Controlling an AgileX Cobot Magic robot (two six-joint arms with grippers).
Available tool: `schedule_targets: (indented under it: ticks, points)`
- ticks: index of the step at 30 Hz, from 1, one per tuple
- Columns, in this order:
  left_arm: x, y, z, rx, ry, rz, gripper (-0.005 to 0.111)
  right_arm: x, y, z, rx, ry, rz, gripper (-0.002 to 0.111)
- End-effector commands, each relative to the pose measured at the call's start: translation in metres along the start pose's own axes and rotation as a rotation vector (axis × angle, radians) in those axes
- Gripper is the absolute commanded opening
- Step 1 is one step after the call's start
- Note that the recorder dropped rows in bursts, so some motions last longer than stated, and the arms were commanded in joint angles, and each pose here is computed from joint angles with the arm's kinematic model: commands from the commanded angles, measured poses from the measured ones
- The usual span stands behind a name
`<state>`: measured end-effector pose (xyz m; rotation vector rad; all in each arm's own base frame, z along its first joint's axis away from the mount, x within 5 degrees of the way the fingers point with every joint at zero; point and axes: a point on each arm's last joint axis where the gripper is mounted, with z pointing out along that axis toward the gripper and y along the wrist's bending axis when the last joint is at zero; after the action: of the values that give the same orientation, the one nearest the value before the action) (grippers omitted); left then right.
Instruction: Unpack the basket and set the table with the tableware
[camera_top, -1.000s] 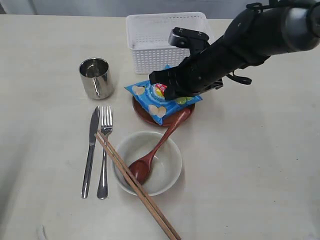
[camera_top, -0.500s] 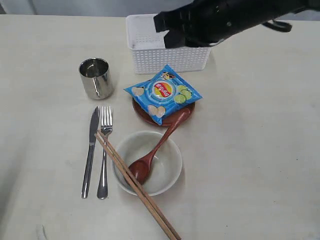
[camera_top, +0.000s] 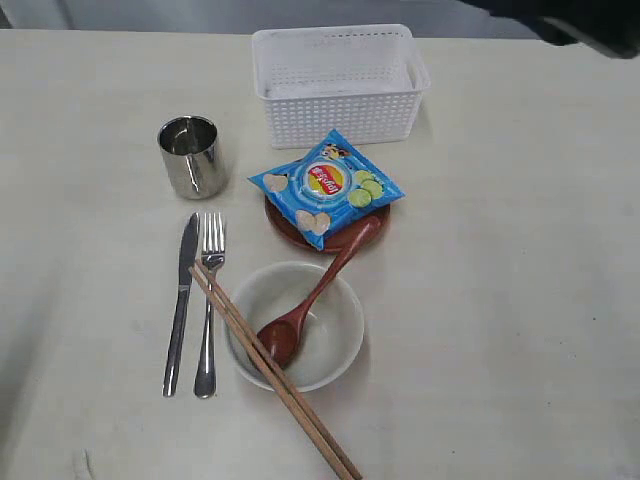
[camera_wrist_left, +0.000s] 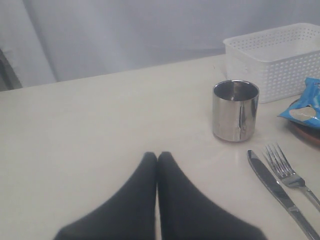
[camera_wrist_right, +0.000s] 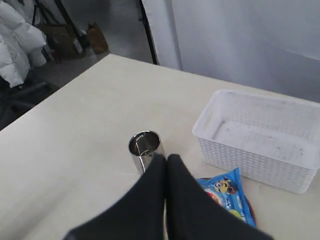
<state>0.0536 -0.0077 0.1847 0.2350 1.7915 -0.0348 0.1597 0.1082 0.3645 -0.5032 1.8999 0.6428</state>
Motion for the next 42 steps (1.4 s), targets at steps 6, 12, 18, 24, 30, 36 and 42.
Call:
schedule_targets:
  ticks: [6,12,18,24,30,36,42]
  points:
    - [0.001,0.0,0.0,0.0,-0.002,-0.009,0.0,0.009,0.02,-0.089,-0.027,-0.269,-0.073,-0.001]
    - [0.001,0.0,0.0,0.0,-0.002,-0.009,0.0,0.012,0.029,-0.122,-0.058,-0.383,-0.104,-0.001]
    - [0.001,0.0,0.0,0.0,-0.002,-0.009,0.0,0.017,0.043,-0.131,-0.254,-0.372,-0.136,-0.001]
    - [0.001,0.0,0.0,0.0,-0.002,-0.009,0.0,0.019,0.05,-0.133,-0.359,-0.351,-0.15,-0.001]
    - [0.001,0.0,0.0,0.0,-0.002,-0.009,0.0,0.034,0.042,-0.123,-0.301,-0.355,-0.208,-0.001]
    - [0.001,0.0,0.0,0.0,-0.002,-0.009,0.0,0.06,0.016,-0.11,-0.092,-0.496,-0.081,-0.001]
    - [0.001,0.0,0.0,0.0,-0.002,-0.009,0.0,0.098,-0.004,-0.113,0.114,-0.647,-0.208,-0.001]
